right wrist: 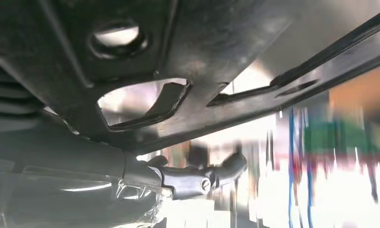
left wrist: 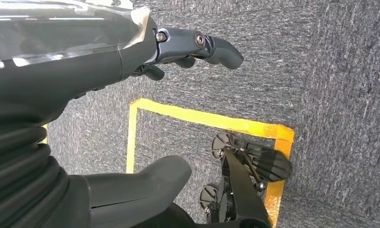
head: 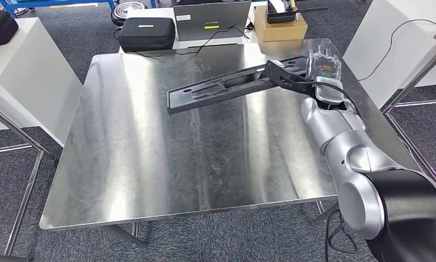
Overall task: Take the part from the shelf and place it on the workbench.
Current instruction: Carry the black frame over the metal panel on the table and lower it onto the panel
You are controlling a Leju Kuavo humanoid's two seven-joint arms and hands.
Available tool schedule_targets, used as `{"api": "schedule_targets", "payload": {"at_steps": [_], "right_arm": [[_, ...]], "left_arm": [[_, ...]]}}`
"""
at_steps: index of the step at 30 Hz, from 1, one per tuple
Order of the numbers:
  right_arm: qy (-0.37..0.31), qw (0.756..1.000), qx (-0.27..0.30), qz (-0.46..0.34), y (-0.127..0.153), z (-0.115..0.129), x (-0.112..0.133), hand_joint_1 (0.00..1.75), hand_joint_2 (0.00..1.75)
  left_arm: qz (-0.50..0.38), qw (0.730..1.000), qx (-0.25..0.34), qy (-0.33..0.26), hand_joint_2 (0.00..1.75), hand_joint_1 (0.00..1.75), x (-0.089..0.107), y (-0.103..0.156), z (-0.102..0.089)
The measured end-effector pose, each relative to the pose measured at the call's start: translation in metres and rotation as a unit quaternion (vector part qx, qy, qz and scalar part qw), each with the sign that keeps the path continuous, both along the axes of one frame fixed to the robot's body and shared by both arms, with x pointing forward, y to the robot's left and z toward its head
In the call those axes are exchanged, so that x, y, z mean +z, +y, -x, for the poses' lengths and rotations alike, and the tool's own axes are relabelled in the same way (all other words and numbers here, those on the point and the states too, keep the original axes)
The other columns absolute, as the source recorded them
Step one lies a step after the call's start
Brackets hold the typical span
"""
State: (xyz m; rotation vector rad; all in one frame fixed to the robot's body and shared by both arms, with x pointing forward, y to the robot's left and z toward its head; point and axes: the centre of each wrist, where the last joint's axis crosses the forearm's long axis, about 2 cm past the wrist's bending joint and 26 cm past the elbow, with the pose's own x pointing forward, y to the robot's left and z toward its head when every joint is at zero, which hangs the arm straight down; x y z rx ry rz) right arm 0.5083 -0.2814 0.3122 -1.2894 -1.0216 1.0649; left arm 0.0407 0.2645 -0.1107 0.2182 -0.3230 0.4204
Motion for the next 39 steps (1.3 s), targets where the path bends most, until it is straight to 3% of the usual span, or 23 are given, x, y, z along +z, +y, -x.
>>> {"api": "schedule_targets", "payload": {"at_steps": [5, 14, 22, 26, 30, 39], "right_arm": [[0.075, 0.996, -0.014, -0.047, 0.008, -0.001, 0.001, 0.0, 0.0], [0.114, 0.99, -0.025, -0.078, 0.017, 0.0, 0.002, 0.0, 0.0], [0.069, 0.997, -0.016, -0.015, 0.014, -0.001, 0.003, 0.0, 0.0], [0.04, 0.998, 0.027, -0.041, 0.014, -0.001, 0.006, 0.0, 0.0], [0.032, 0.998, -0.031, 0.042, 0.018, -0.002, 0.011, 0.0, 0.0], [0.047, 0.999, -0.007, 0.012, 0.021, -0.002, 0.013, 0.0, 0.0]], "left_arm": [[0.002, 1.0, 0.006, 0.002, 1.75, 0.0, 0.0, 0.0, 0.0], [0.007, 1.0, 0.007, 0.0, 1.75, 0.0, 0.0, 0.0, 0.0], [0.01, 1.0, 0.012, -0.007, 1.75, 0.0, 0.0, 0.0, 0.0], [0.009, 1.0, 0.012, -0.006, 1.75, 0.0, 0.0, 0.0, 0.001], [0.01, 1.0, 0.012, -0.007, 1.75, 0.0, 0.0, 0.0, 0.002], [0.009, 1.0, 0.017, -0.006, 1.75, 0.0, 0.0, -0.001, 0.004]]}}
